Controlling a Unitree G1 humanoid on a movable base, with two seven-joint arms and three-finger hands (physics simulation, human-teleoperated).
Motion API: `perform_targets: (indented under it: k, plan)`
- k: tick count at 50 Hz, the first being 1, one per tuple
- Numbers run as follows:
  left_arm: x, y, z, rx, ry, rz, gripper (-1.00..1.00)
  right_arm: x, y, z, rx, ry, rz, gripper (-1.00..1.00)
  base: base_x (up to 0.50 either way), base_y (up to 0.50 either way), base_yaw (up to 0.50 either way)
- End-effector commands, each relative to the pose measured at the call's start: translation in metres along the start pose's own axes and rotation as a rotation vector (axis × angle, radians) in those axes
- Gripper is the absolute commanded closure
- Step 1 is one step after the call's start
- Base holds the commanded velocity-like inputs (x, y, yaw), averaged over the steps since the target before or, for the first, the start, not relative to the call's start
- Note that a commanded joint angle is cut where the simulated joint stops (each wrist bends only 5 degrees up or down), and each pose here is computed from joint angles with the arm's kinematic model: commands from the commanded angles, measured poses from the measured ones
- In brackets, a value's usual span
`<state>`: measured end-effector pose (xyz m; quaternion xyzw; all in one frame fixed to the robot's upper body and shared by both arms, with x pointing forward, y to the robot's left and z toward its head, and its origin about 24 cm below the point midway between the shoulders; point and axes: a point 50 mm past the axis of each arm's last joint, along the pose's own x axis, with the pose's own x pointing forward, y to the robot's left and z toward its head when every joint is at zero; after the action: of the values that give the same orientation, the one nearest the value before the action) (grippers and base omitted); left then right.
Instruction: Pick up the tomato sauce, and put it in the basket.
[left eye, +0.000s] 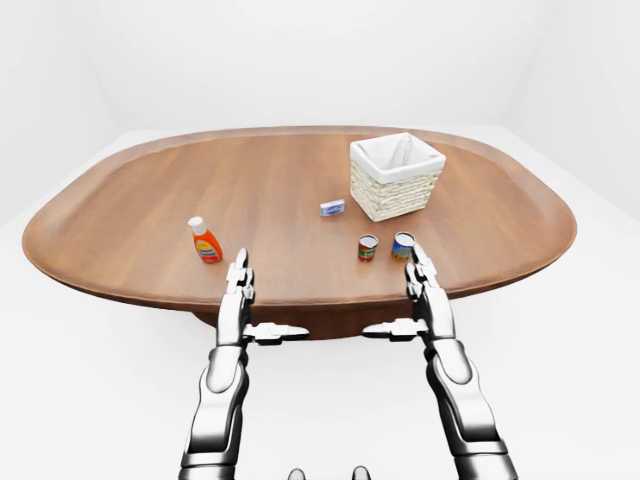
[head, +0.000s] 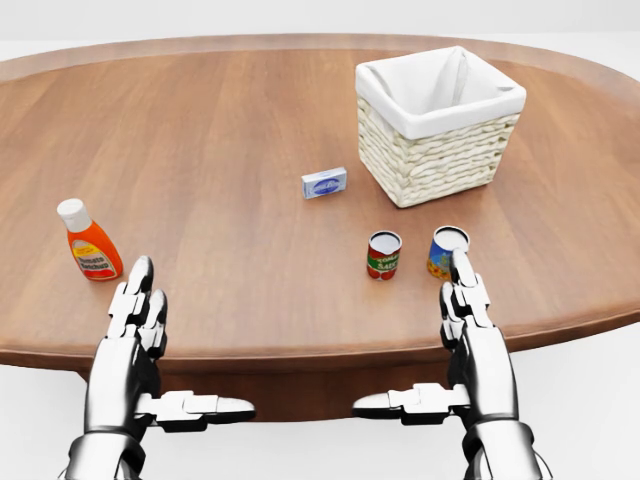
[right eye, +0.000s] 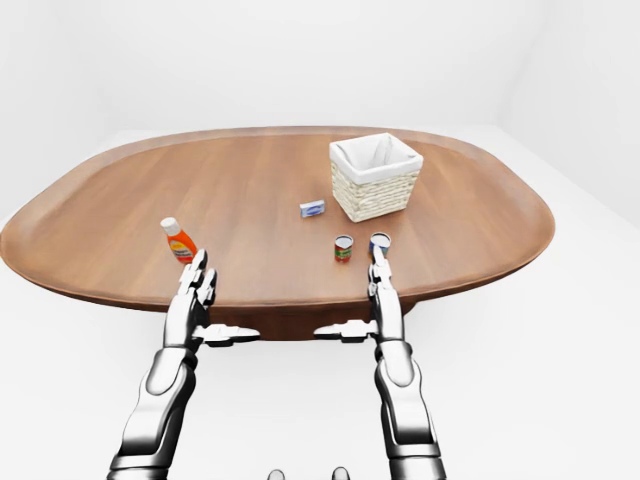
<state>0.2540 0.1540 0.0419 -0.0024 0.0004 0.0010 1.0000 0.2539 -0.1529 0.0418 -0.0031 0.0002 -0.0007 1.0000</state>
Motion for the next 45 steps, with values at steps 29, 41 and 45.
perform_targets:
  k: [29, 41, 45]
  plan:
    - [-0.043, 0.155, 0.151, -0.156, -0.6, 0.67, -1.0, -0.107, -0.127, 0.173, -0.035, -0.764, -0.465, -1.0, 0.0, 0.0, 0.0]
    - [-0.056, 0.186, 0.13, -0.263, -0.51, 0.901, -1.0, -0.147, -0.166, 0.166, 0.064, -0.774, -0.707, -1.0, 0.0, 0.0, 0.0]
    - [-0.055, 0.184, 0.128, -0.263, -0.502, 0.89, -1.0, -0.145, -0.166, 0.164, 0.076, -0.761, -0.698, -1.0, 0.0, 0.0, 0.0]
